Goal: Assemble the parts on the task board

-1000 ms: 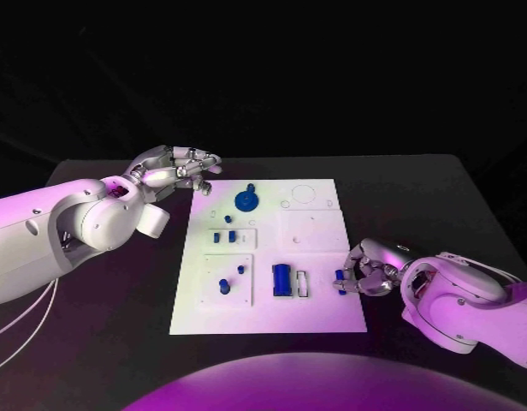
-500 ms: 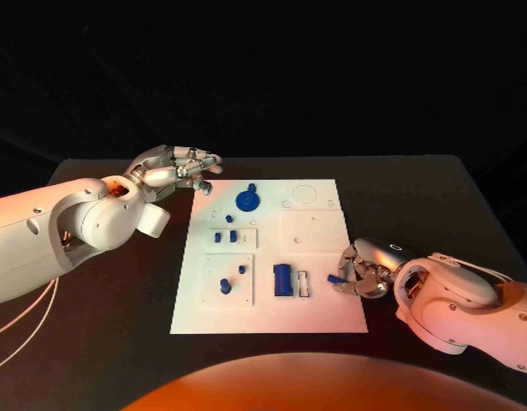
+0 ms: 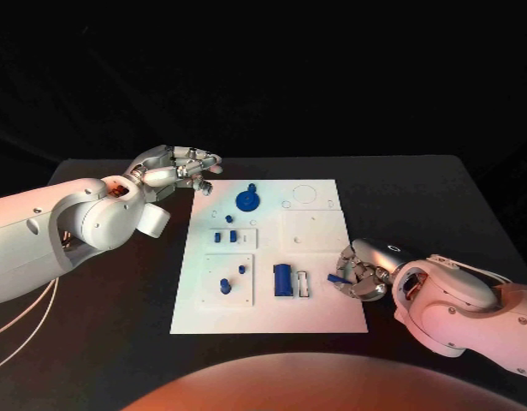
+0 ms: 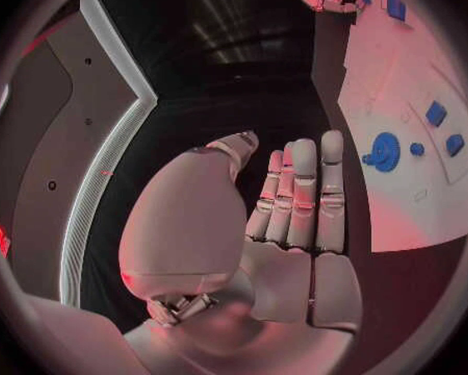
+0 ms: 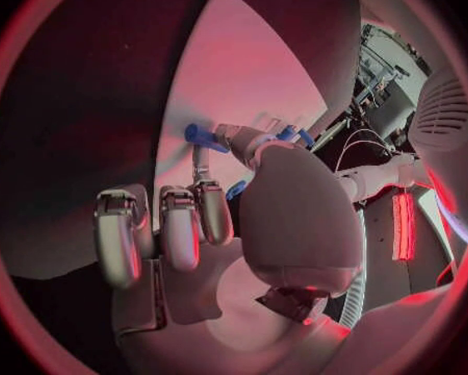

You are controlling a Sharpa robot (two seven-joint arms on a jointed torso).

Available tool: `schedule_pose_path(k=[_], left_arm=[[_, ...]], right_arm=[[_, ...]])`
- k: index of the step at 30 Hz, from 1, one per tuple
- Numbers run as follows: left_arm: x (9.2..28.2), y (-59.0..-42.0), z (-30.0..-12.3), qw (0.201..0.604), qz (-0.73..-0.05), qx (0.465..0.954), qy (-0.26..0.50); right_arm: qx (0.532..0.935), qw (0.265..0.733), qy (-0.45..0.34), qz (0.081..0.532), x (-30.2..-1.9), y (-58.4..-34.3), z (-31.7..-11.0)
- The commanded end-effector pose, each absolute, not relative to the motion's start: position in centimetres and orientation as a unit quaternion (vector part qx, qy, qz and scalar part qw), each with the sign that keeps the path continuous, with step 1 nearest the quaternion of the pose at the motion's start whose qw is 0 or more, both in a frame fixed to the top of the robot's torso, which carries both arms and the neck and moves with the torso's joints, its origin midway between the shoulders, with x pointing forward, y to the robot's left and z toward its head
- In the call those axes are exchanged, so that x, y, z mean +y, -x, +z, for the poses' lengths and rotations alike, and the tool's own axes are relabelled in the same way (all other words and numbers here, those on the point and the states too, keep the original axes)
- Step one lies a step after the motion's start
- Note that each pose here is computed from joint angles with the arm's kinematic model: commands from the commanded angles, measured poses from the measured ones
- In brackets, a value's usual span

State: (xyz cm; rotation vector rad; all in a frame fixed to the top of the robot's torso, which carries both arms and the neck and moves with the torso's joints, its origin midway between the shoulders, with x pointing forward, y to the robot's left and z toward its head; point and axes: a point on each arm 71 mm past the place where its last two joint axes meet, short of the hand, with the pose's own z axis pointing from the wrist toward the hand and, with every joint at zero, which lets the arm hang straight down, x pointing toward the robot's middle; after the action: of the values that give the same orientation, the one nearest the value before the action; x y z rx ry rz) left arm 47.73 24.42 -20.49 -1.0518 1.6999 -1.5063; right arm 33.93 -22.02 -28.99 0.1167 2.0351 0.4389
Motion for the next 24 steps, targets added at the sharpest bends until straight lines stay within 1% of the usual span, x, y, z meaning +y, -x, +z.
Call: schedule_pose_path(k=[1,11,17,24], left_arm=[[24.2,-47.7,-20.4,0.310,-0.577,0.644,0.394],[24.1,-47.7,-20.4,0.309,-0.578,0.644,0.394],[24.1,-47.7,-20.4,0.308,-0.578,0.645,0.393],[24.0,-47.7,-20.4,0.306,-0.579,0.645,0.393]], right_arm=[[0.856,0.480,-0.082,0.174,-22.2,-33.6,-29.4],[0.848,0.461,-0.135,0.223,-20.3,-33.8,-27.9],[0.853,0.438,-0.151,0.241,-19.1,-34.0,-28.1],[0.859,0.421,-0.157,0.245,-18.3,-34.3,-28.6]])
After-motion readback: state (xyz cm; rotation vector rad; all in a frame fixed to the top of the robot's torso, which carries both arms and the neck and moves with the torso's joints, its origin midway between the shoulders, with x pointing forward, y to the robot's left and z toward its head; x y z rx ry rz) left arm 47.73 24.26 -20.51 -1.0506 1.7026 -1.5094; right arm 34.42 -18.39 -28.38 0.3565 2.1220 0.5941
